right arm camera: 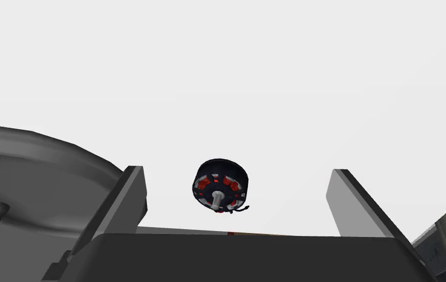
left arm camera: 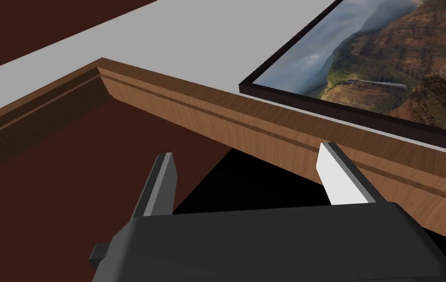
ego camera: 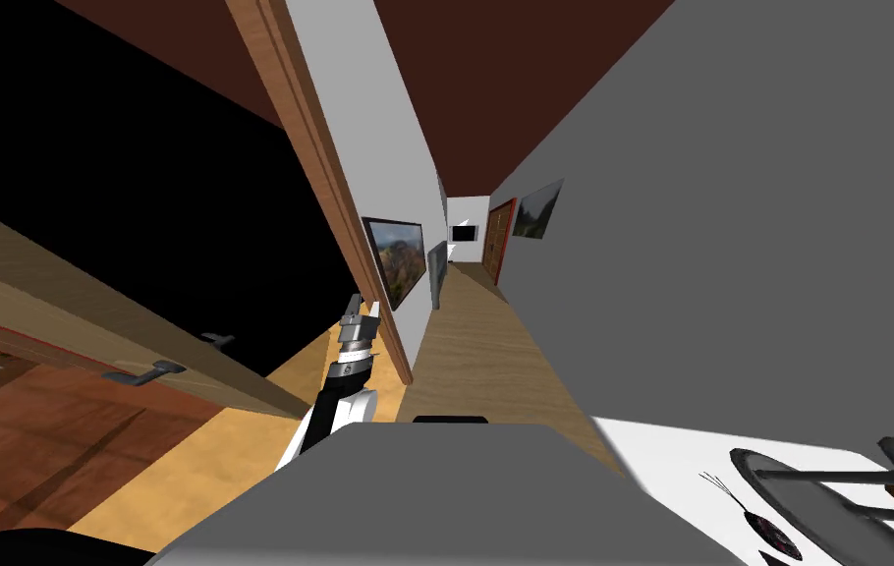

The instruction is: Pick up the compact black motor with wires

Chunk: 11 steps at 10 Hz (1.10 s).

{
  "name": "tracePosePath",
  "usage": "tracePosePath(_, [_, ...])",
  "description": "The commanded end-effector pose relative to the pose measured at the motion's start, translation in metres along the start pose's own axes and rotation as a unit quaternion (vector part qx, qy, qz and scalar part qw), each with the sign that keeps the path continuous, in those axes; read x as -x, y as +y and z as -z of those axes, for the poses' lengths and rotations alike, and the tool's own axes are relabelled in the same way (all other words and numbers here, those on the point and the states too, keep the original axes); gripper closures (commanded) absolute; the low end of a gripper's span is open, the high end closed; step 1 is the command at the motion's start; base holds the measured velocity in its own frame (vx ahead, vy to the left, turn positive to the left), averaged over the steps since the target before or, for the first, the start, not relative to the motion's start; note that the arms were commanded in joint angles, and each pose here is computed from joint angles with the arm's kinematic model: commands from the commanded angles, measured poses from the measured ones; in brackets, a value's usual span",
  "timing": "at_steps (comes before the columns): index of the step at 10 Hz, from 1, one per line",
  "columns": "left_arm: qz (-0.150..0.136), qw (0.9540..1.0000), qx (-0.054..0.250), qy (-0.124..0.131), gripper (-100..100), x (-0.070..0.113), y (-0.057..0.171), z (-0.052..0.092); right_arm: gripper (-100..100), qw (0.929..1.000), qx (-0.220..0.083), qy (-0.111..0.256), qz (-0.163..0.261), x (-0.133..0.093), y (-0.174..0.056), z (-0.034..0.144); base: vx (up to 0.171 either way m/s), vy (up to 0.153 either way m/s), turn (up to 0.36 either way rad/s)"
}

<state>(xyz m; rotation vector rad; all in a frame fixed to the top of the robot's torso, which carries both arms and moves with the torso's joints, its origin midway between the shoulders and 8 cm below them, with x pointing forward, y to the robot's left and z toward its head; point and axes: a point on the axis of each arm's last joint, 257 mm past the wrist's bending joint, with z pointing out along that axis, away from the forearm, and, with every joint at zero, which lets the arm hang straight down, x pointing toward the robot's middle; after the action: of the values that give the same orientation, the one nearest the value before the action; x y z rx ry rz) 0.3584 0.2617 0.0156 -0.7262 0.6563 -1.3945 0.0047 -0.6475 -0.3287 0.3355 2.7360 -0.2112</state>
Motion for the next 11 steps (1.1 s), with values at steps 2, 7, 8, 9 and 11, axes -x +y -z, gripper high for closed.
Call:
tracePosePath(2, [0.000,1.0000,0.000,0.000,0,0.000,0.000,0.000,-100,0.9995,-0.011,0.028,0.003,-0.020,-0.011,0.008,-0.026,-0.022,0.337])
tracePosePath(7, [0.000,1.0000,0.000,0.000,0,0.000,0.000,0.000,-100,0.9991,-0.016,0.040,0.001,-0.035,-0.013,0.009,-0.013,-0.015,0.130])
tracePosePath(8, [0.000,1.0000,0.000,0.000,0,0.000,0.000,0.000,-100,0.9991,-0.017,0.040,-0.001,-0.040,-0.012,0.006,0.017,-0.024,0.055])
tracePosePath(9, [0.000,1.0000,0.000,0.000,0,0.000,0.000,0.000,-100,0.9991,-0.017,0.039,-0.002,-0.044,-0.010,0.004,0.017,-0.026,0.044])
tracePosePath(11, [0.000,1.0000,0.000,0.000,0,0.000,0.000,0.000,-100,0.9991,-0.017,0.039,-0.003,-0.045,-0.009,0.003,0.008,-0.021,0.026])
